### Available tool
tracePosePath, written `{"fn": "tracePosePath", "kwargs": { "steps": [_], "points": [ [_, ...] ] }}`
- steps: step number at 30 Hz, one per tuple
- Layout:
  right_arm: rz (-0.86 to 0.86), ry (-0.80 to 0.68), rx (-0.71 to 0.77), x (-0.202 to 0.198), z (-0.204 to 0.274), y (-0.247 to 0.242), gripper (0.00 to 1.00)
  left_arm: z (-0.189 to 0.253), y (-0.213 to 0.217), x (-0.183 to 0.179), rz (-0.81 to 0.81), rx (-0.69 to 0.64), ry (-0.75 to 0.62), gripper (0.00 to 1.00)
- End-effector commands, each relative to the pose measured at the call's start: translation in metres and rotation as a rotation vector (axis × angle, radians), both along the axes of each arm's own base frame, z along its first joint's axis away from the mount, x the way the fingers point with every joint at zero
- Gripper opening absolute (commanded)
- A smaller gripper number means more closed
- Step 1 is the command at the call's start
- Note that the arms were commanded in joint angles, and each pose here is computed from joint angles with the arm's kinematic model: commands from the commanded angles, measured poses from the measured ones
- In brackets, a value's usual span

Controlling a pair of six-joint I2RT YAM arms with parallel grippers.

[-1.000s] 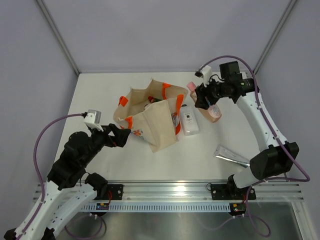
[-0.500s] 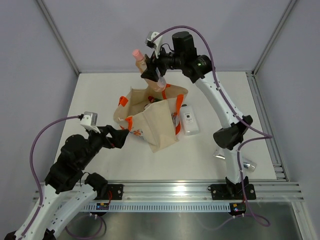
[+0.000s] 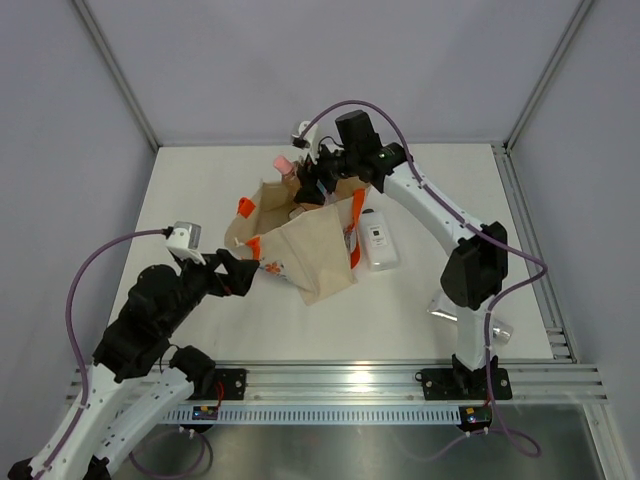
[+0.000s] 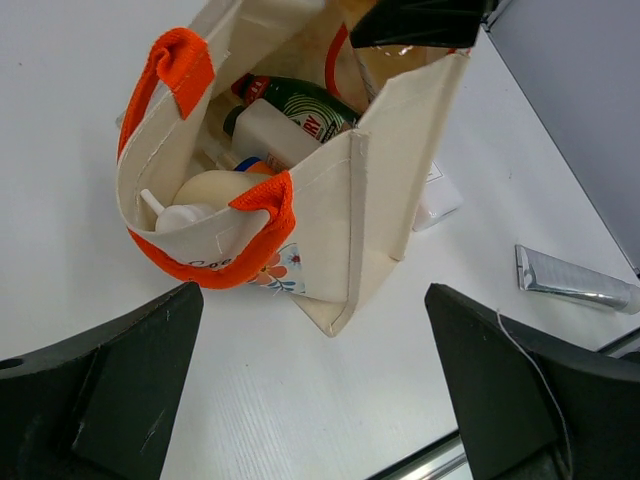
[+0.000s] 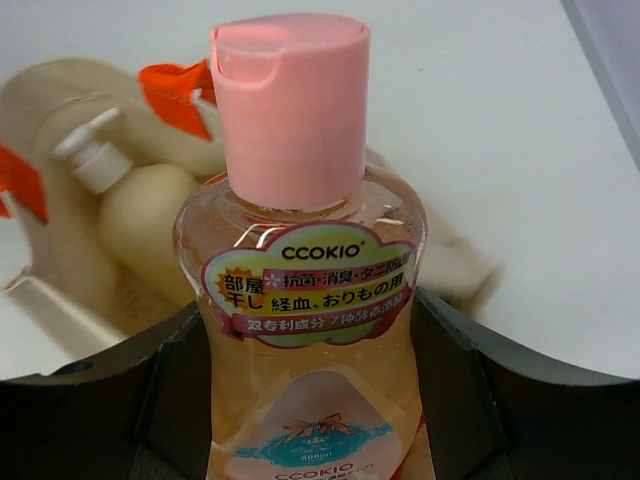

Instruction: Place the personal care products into the canvas bag

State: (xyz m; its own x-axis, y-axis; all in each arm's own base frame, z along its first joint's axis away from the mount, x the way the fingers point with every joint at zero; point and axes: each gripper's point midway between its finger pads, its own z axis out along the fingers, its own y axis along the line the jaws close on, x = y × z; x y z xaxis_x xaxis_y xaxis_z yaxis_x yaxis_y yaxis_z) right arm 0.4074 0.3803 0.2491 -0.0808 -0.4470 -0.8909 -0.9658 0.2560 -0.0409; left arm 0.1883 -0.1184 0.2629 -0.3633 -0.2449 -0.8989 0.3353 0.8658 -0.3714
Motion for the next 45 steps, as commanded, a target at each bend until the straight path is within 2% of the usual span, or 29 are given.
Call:
{"fn": "tracePosePath", "kwargs": {
  "steps": [1,2,4,8,11,14,17,20,21,24,25,27,28,29,37,38,40,41,43,44,45],
  "points": [
    [0.2,-0.126,0.16,-0.053,0.081,0.003,0.0,0.011,-0.005,0.007,-0.015,-0.004,-0.052,0.99],
    [0.248,-0.152,0.13,-0.06,0.075,0.003,0.0,0.01,-0.006,0.008,-0.017,-0.005,-0.049,0.99],
    [0.307,-0.106,0.06,-0.081,0.054,0.003,0.0,0.011,-0.008,0.008,-0.026,-0.013,-0.052,0.99],
    [0.283,-0.157,0.058,-0.08,0.04,0.0,0.0,0.012,-0.008,0.005,-0.028,-0.029,-0.058,0.99],
    [0.303,-0.065,-0.034,-0.082,0.024,-0.003,0.0,0.012,-0.007,0.003,-0.027,-0.037,-0.061,0.99],
    [0.278,0.092,-0.187,-0.071,-0.034,-0.006,0.0,0.015,-0.005,-0.001,-0.028,-0.043,-0.064,0.99],
    [0.234,0.167,-0.321,-0.069,-0.071,-0.016,0.04,0.014,-0.003,-0.002,-0.023,-0.041,-0.064,0.99],
    [0.182,0.235,-0.391,-0.07,-0.093,-0.025,0.14,0.014,-0.003,-0.003,-0.022,-0.045,-0.068,0.99],
    [0.16,0.258,-0.401,-0.071,-0.096,-0.027,0.28,0.013,-0.003,-0.003,-0.023,-0.045,-0.067,0.99],
    [0.119,0.273,-0.425,-0.069,-0.103,-0.031,0.49,0.017,-0.006,-0.002,-0.035,-0.053,-0.071,0.99],
    [0.098,0.275,-0.42,-0.068,-0.1,-0.031,0.61,0.016,-0.007,-0.002,-0.039,-0.052,-0.066,0.99],
    [0.058,0.258,-0.396,-0.064,-0.086,-0.03,0.78,0.019,-0.008,-0.002,-0.047,-0.058,-0.073,0.99],
    [0.041,0.24,-0.377,-0.062,-0.075,-0.029,0.92,0.019,-0.009,-0.002,-0.048,-0.059,-0.071,0.99],
    [0.032,0.223,-0.354,-0.062,-0.06,-0.029,0.99,0.022,-0.011,-0.003,-0.062,-0.063,-0.077,0.99],
    [-0.099,0.107,-0.161,-0.052,0.05,-0.036,1.0,0.026,-0.041,-0.001,-0.177,-0.108,-0.017,0.99],
    [-0.13,0.067,-0.107,-0.048,0.074,-0.046,0.99,0.026,-0.044,0.001,-0.187,-0.109,-0.005,0.99],
    [-0.187,0.089,-0.067,-0.046,0.082,-0.06,1.0,0.026,-0.048,0.001,-0.206,-0.108,0.004,0.99],
    [-0.242,0.037,0.01,-0.04,0.113,-0.079,1.0,0.026,-0.049,0.001,-0.21,-0.104,0.006,0.99],
    [-0.325,0.084,0.082,-0.032,0.11,-0.098,0.99,0.026,-0.048,-0.001,-0.216,-0.099,-0.001,0.99],
    [-0.427,0.048,0.132,-0.029,0.129,-0.129,0.99,0.024,-0.048,-0.001,-0.217,-0.091,0.001,0.99],
    [-0.532,0.092,0.162,-0.024,0.124,-0.142,0.99,0.026,-0.046,-0.003,-0.214,-0.093,-0.012,0.99]
  ]
}}
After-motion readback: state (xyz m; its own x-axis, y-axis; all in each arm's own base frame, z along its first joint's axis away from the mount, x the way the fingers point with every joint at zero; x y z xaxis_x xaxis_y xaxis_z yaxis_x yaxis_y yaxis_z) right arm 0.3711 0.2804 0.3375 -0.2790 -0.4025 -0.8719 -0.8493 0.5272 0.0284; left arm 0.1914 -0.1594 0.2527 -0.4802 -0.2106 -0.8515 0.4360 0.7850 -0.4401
